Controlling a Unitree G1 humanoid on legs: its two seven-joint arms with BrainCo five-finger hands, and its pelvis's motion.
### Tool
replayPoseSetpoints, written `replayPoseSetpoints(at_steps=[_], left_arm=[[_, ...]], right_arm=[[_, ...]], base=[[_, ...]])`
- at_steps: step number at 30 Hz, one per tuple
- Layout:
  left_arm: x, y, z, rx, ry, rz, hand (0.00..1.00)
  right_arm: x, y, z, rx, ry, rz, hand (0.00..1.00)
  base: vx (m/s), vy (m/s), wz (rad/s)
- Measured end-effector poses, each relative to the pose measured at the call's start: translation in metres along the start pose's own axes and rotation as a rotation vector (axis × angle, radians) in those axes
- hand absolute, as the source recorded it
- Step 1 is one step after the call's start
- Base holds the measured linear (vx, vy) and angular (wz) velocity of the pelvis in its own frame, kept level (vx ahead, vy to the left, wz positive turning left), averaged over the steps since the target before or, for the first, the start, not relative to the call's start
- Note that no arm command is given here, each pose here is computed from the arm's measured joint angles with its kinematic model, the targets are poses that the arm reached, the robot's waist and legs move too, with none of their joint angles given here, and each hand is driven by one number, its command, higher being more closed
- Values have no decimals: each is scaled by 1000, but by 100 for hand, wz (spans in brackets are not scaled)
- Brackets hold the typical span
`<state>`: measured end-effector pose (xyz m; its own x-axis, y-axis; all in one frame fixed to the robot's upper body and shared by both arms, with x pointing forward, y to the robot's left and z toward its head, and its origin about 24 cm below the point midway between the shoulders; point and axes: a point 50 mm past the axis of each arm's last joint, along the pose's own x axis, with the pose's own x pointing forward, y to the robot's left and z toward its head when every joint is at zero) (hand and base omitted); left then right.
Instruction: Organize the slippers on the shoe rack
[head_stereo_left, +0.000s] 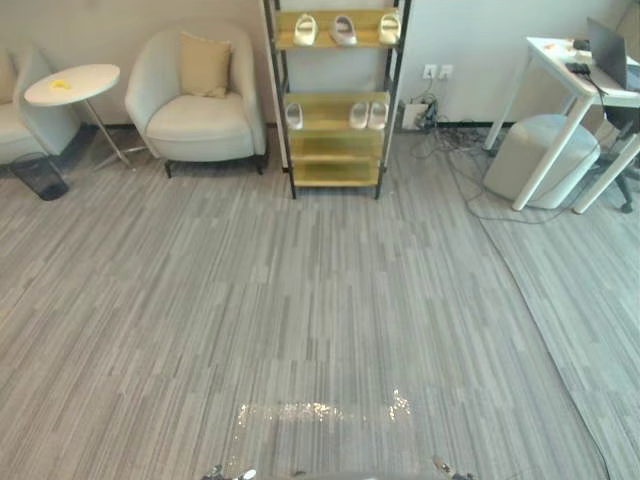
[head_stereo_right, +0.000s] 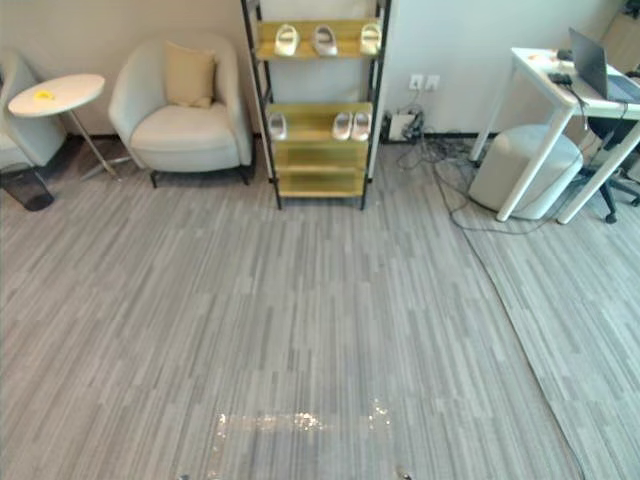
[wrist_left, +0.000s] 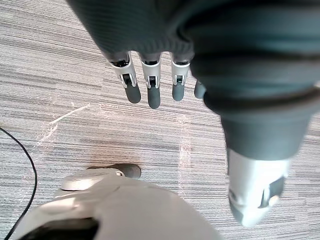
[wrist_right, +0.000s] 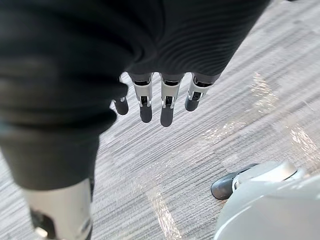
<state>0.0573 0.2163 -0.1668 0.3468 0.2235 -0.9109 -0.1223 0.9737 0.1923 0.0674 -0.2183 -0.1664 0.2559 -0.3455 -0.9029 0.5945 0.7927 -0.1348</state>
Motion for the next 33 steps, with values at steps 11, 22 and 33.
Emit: replayPoseSetpoints(at_steps=[11,22,33], left_arm=[[4,-6,19,23,-49,-15,0],[5,-6,23,63,-62,-18,0],[6,-6,28,64,-68,-15,0]], right_arm=[[1,28,20,-28,-38,64,0],[1,34,26,-88,-59,78,0],[1,35,28,-98,-67,79,0]], base=[[23,13,0],[-30,3,3],[-56,2,4]])
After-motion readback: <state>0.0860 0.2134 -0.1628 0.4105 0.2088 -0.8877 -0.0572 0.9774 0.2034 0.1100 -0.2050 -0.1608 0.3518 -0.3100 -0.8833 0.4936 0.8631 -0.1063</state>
